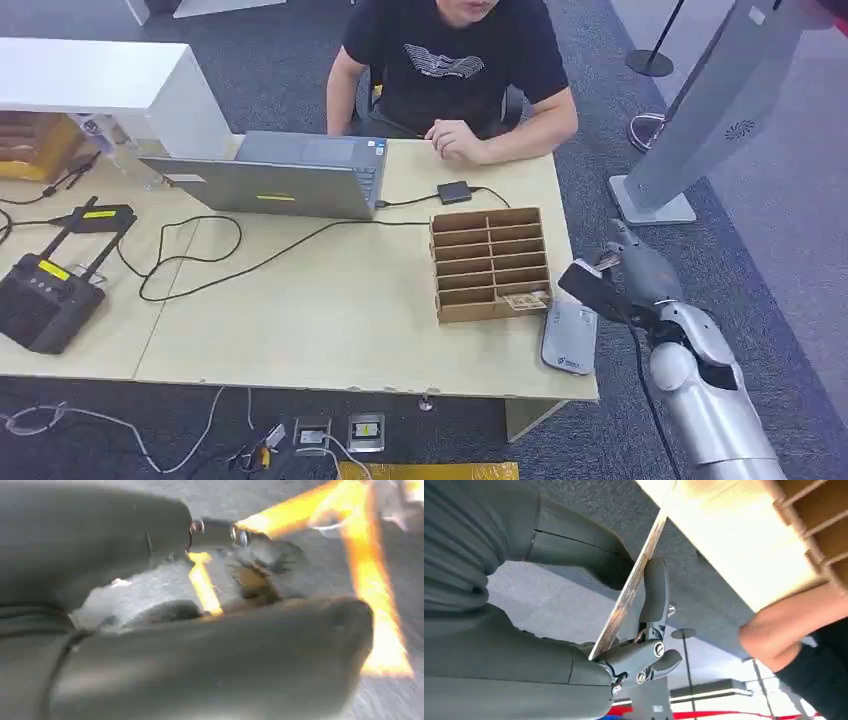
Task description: Pass the card to the sensor for recognition and then transmit it.
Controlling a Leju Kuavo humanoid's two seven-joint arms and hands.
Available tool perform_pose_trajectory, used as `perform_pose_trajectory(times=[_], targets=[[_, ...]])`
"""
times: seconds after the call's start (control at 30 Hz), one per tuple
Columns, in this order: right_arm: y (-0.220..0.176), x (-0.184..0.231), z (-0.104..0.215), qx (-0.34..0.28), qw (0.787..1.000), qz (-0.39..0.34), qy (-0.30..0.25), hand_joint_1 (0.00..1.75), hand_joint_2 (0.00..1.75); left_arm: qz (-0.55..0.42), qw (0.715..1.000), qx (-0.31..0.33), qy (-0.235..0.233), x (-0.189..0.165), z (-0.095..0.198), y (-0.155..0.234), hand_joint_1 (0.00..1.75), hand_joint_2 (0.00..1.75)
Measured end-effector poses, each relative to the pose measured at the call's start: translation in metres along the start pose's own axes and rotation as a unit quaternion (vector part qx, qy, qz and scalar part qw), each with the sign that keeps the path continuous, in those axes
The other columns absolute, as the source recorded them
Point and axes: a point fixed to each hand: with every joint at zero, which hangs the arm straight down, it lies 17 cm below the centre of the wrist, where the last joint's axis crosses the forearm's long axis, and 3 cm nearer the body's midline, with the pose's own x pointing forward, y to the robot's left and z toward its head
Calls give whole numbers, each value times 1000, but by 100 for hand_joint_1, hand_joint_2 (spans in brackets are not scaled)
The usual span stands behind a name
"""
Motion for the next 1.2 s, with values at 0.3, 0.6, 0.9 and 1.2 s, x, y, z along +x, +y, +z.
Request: perform_pose_trajectory(times=[0.3,0.6,0.9,1.2], targets=[[-15,-29,12,-31,999,-37,19,175,175,41,996,-56,-60,22,-2,-18,0,0],[-23,-57,29,-41,996,-54,55,175,175,105,994,6,-15,1,-13,12,0,0],[6,-63,47,-20,995,-65,66,175,175,121,992,22,16,-12,-18,15,0,0],[26,-39,45,6,997,-64,43,175,175,121,990,39,53,-19,-12,10,0,0]])
